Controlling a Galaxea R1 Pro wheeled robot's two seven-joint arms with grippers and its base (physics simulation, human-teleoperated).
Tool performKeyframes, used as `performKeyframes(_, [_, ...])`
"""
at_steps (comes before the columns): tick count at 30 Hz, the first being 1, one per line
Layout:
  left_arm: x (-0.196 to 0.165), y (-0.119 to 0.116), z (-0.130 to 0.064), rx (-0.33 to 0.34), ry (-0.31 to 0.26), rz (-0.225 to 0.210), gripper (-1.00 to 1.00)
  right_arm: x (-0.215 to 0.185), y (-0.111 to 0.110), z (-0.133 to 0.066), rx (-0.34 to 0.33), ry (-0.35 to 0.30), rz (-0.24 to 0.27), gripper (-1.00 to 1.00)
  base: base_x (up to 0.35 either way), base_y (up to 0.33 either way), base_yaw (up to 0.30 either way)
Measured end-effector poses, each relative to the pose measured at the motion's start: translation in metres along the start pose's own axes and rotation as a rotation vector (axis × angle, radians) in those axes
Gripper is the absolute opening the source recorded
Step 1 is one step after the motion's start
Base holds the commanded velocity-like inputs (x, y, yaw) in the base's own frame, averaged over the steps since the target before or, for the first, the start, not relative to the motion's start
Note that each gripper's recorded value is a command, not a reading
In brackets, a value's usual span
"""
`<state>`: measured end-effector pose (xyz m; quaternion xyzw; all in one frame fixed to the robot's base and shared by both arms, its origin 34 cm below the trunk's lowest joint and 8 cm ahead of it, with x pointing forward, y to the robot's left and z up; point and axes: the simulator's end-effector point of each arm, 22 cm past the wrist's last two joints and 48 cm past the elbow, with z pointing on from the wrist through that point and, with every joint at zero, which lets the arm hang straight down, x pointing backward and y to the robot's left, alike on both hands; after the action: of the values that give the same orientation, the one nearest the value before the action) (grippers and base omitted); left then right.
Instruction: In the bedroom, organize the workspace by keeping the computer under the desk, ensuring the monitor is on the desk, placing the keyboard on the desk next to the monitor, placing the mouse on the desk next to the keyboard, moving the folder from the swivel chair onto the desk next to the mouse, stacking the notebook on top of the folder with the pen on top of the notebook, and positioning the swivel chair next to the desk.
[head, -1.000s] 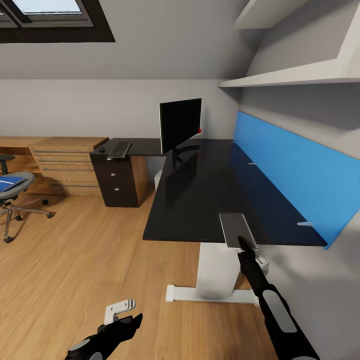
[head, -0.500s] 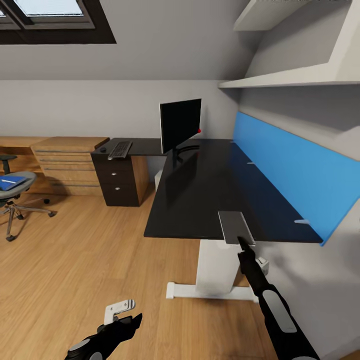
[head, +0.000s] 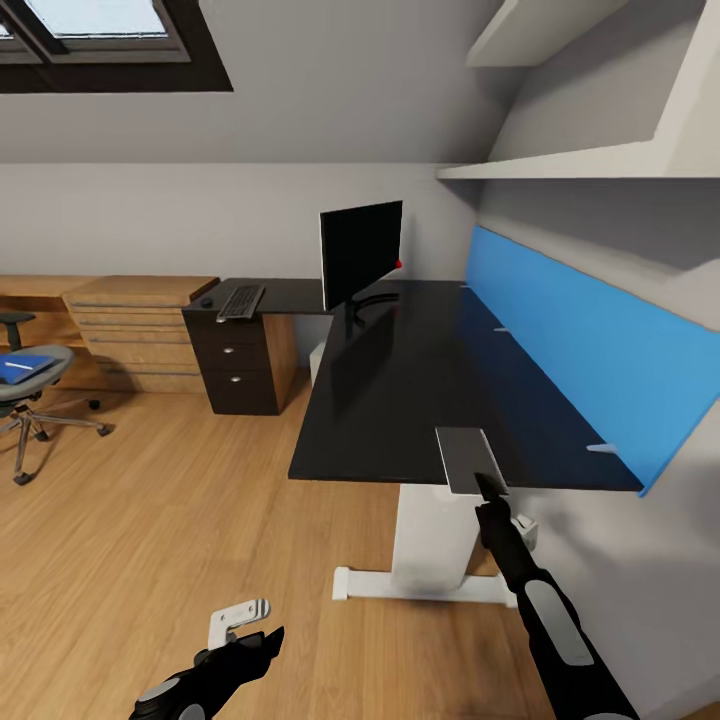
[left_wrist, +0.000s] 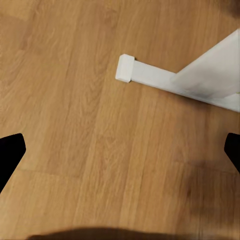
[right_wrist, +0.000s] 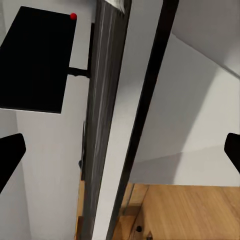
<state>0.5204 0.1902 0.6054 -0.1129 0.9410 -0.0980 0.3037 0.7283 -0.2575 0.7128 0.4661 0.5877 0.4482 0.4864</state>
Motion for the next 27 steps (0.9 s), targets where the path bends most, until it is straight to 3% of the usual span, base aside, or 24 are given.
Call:
performKeyframes(13, [-0.0035,-0.0017,-0.0041,0.001,0.001,0.0,1.0,-0.0014,0.0057,0.0,0.0,0.0,-0.002,1.0,0.0,0.0,0.0])
performKeyframes(14, [-0.0035,-0.0019,-0.0041,0.001,0.001,0.0,1.0,-0.0011,0.0053,-0.0001,0.002,0.001,-0.002,-1.0,0.0,0.0,0.0])
performKeyframes(27, [-0.0048,-0.0018,-0.0055,0.0,0.0,0.0,1.0,-0.0012,0.0076,-0.0002,0.0,0.002,-0.004,-1.0,0.0,0.0,0.0])
